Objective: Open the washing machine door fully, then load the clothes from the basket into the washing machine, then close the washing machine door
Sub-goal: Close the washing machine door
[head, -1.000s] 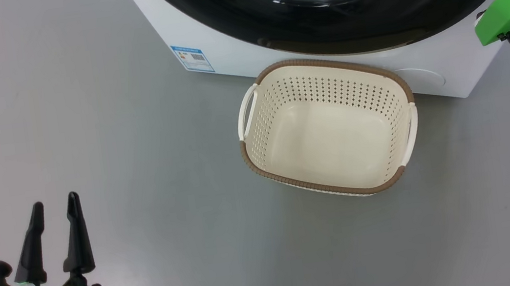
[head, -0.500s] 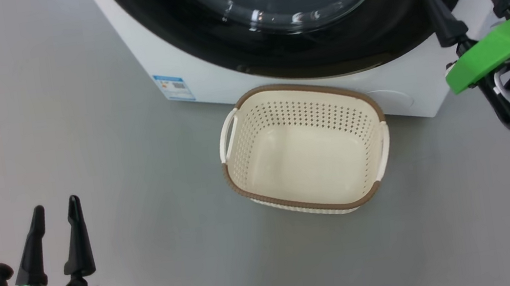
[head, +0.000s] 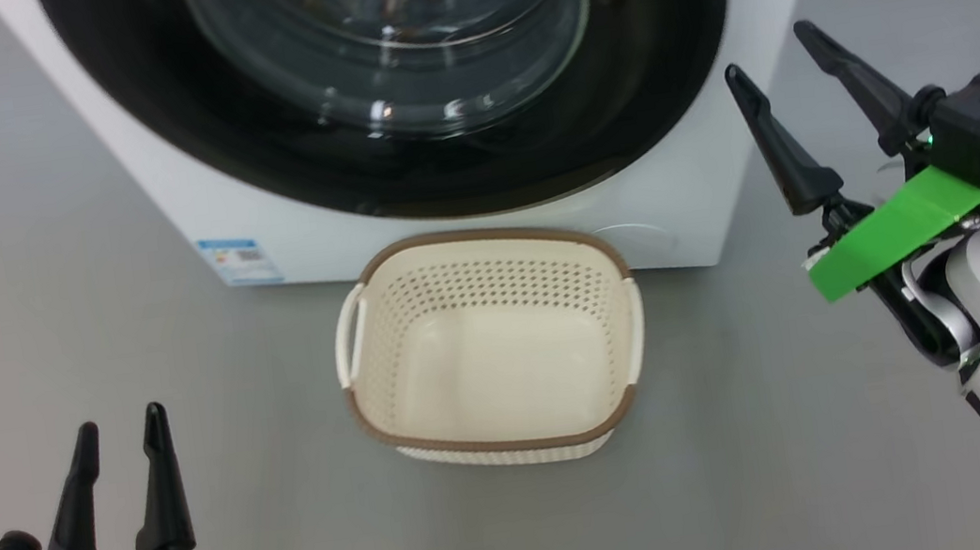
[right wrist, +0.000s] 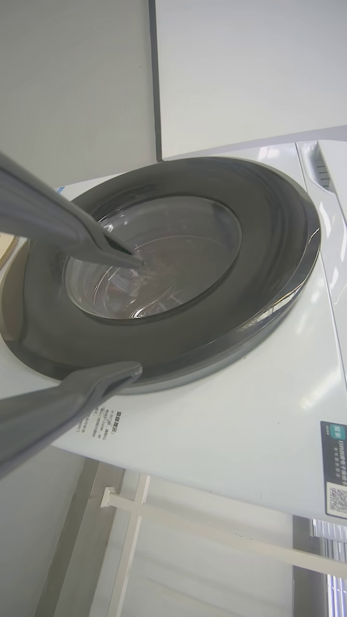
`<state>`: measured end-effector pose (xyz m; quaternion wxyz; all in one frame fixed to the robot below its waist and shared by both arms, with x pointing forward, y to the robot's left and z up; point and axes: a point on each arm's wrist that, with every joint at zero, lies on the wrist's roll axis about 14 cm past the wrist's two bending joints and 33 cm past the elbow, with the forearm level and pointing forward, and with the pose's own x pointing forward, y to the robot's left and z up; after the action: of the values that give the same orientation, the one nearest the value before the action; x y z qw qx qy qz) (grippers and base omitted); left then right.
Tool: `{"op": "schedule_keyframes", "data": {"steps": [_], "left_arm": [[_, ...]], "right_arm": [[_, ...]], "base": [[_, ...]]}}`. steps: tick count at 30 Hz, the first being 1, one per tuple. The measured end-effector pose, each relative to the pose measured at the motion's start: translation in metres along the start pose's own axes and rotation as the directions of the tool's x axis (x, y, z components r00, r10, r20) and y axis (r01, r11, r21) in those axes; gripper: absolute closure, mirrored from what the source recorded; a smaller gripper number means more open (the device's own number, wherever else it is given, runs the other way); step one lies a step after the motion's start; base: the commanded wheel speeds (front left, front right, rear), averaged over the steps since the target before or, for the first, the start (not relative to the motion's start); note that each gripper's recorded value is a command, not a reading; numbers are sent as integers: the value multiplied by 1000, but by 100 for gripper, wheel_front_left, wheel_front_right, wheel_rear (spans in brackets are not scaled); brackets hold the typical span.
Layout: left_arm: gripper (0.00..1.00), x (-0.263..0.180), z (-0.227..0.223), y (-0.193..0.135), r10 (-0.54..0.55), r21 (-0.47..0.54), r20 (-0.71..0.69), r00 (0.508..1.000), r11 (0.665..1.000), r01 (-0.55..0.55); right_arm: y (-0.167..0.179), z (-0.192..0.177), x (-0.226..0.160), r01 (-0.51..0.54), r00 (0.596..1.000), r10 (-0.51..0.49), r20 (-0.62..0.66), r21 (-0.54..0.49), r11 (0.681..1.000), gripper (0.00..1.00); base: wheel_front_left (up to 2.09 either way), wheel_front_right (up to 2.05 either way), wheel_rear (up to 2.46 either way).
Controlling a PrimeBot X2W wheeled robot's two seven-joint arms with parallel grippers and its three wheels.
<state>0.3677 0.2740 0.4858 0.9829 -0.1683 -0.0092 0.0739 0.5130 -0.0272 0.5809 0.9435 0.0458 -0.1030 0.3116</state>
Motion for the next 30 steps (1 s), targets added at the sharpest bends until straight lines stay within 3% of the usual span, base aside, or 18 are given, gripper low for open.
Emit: {"op": "schedule_keyframes", "data": {"steps": [12, 30], "left_arm": [[0, 15, -6, -50, -146, -6, -2, 989, 989, 146], [0, 18, -2, -96, -270, -38, 17, 963, 962, 271]], "right_arm": [[-31, 11, -78, 176, 984, -176, -9, 23, 984, 0], [-56, 17, -165, 385, 923, -385, -4, 28, 922, 0]], "base": [[0, 0, 0], [0, 0, 0]]}}
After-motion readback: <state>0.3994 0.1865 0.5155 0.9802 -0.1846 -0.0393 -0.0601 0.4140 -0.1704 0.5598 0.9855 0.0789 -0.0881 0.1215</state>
